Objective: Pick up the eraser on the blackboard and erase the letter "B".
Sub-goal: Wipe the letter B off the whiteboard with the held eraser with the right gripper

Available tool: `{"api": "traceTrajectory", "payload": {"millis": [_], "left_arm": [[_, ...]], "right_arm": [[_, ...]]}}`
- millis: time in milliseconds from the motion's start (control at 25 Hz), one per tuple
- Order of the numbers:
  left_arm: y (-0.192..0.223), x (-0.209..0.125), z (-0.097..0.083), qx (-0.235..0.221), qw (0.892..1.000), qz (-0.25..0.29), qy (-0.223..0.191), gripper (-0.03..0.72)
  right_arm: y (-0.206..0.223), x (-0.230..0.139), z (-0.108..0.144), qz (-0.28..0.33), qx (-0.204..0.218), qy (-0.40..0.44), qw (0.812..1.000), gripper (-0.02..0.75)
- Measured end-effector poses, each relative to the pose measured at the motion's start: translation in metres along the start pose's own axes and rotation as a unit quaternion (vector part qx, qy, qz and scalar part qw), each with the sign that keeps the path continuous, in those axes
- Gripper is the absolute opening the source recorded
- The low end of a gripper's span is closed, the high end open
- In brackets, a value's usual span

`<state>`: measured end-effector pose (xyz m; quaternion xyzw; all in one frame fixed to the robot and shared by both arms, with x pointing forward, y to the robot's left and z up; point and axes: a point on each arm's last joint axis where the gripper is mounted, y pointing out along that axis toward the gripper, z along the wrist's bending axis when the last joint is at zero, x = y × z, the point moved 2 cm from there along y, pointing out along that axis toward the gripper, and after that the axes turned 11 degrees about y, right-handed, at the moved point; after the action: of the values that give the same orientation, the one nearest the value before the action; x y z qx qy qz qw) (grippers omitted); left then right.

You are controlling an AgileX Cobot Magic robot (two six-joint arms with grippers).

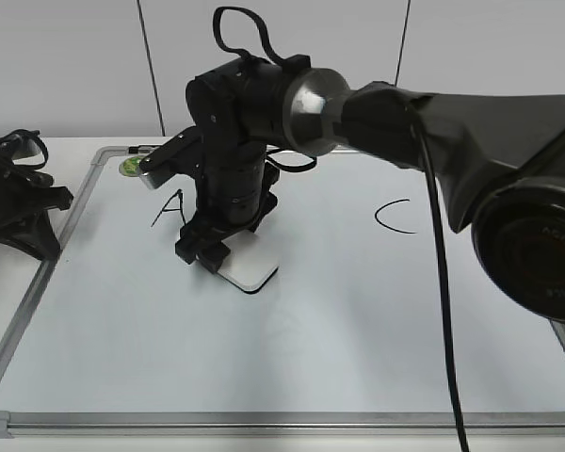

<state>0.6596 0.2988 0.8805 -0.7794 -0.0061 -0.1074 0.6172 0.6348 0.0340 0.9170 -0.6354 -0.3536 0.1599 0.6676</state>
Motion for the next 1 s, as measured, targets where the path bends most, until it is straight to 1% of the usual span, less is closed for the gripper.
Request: {"api": "traceTrajectory", "payload": {"millis": [200,480,760,920,1000], "left_arm": [[0.0,0.0,0.0,0.0,1.0,0.0,0.0,0.039],[0.0,0.0,0.0,0.0,1.0,0.0,0.0,0.039],[0.0,0.0,0.0,0.0,1.0,0.0,0.0,0.039],[0.0,0.0,0.0,0.0,1.0,0.0,0.0,0.039],[0.0,0.0,0.0,0.0,1.0,0.0,0.0,0.039]], "right_arm": [[0.0,0.002,0.004,-0.009,0.003,-0.005,1.0,0.545],[0.001,0.002,-0.001,-0.011,-0.017,-0.011,1.0,0.545],[0.013,0.004,-0.023,-0.024,-0.025,0.029,0.999,0.545],[0.013,0.003,-0.031,-0.024,-0.043,0.039,0.998,0.545],[0.013,0.002,-0.041,-0.023,-0.052,0.046,0.997,0.545]]}}
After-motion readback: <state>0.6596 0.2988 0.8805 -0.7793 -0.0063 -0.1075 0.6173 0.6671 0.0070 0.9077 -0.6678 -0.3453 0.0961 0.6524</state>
